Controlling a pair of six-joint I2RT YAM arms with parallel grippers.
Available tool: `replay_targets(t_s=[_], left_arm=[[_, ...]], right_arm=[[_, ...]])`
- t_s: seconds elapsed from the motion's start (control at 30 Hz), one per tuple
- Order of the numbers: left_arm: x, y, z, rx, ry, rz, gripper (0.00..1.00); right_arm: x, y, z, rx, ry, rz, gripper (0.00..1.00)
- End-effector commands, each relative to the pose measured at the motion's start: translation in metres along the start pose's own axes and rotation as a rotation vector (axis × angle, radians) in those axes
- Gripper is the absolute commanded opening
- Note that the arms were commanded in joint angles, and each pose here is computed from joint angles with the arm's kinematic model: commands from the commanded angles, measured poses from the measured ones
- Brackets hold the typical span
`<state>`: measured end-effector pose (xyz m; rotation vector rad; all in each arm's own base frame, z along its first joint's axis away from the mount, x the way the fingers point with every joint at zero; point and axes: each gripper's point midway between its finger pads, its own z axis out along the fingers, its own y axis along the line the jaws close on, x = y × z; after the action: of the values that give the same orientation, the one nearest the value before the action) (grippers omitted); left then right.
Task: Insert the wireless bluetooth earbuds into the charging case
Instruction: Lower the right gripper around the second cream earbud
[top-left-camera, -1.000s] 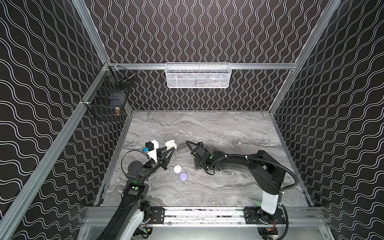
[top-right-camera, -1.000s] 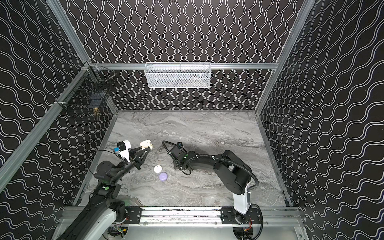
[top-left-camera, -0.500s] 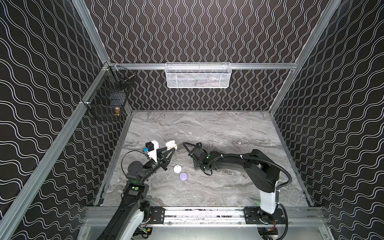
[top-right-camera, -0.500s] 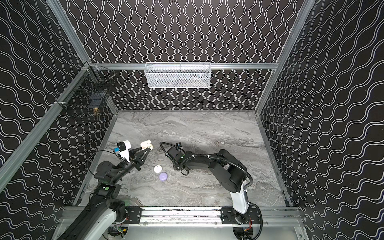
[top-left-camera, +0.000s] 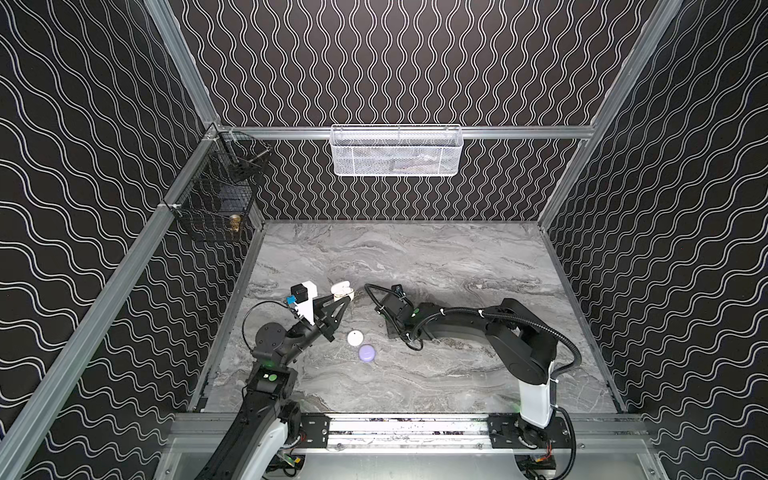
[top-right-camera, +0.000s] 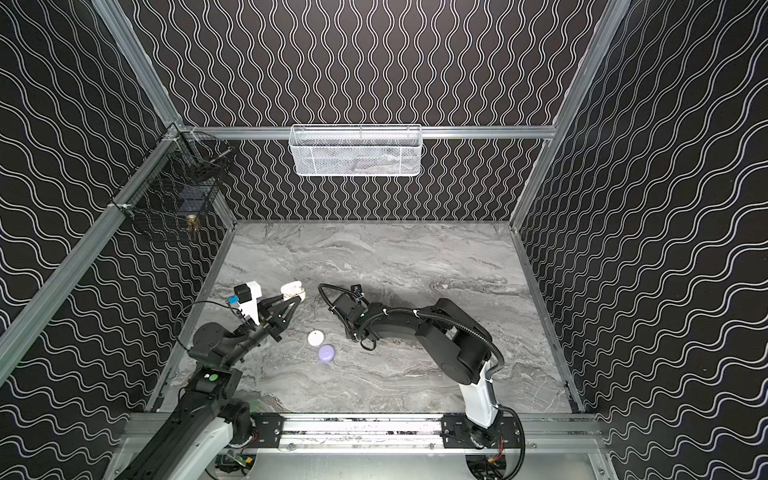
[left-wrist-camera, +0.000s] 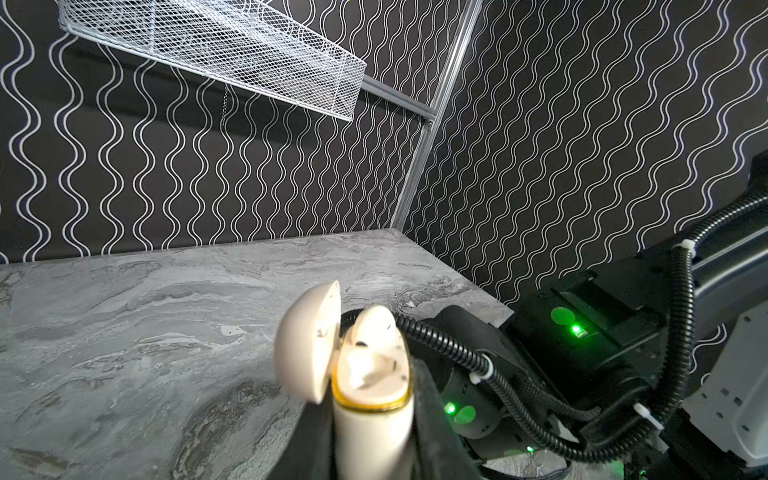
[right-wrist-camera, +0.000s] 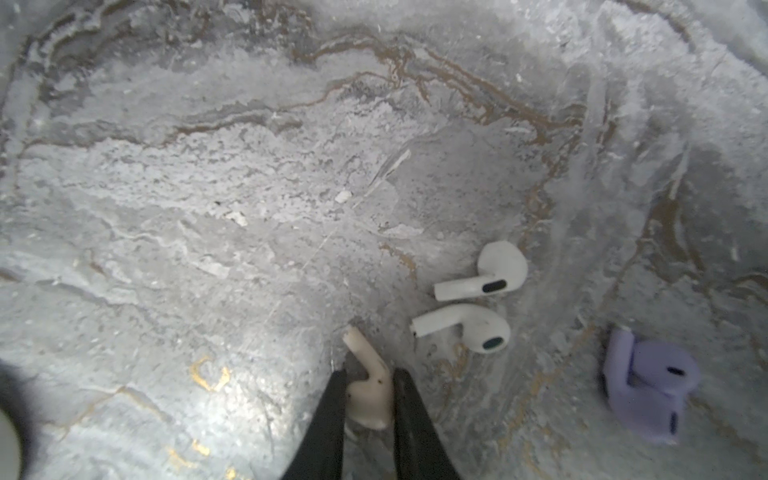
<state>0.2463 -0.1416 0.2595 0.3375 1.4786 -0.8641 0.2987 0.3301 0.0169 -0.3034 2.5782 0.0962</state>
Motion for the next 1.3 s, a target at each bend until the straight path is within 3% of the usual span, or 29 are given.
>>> replay_targets(t_s=[0.0,0.43,0.57,0.87,1.27], left_arm=[[-0.007,-0.003,0.0,0.011,-0.025,0.02,0.0],[-0.011,-0.002,-0.002,-0.01,-0.028,0.032,0.0],[-0.013,-0.002,-0.004,-0.019,-0.034,0.035,0.0],[-0.015,-0.001,-0.003,-0.025,-0.033,0.037,0.0],[-0.016,0.0,-0.003,-0.03,-0.033,0.037,0.0]], right_arm=[[0.01,-0.002,0.001,0.003,0.034,-0.008,0.15],[0.055,0.038,-0.046,-0.067,-0.003,-0.206,0.14],[0.07,0.034,-0.046,-0.071,0.022,-0.209,0.17],[0.083,0.02,-0.046,-0.031,0.045,-0.212,0.43],[0.092,-0.008,-0.049,0.05,0.048,-0.181,0.43]])
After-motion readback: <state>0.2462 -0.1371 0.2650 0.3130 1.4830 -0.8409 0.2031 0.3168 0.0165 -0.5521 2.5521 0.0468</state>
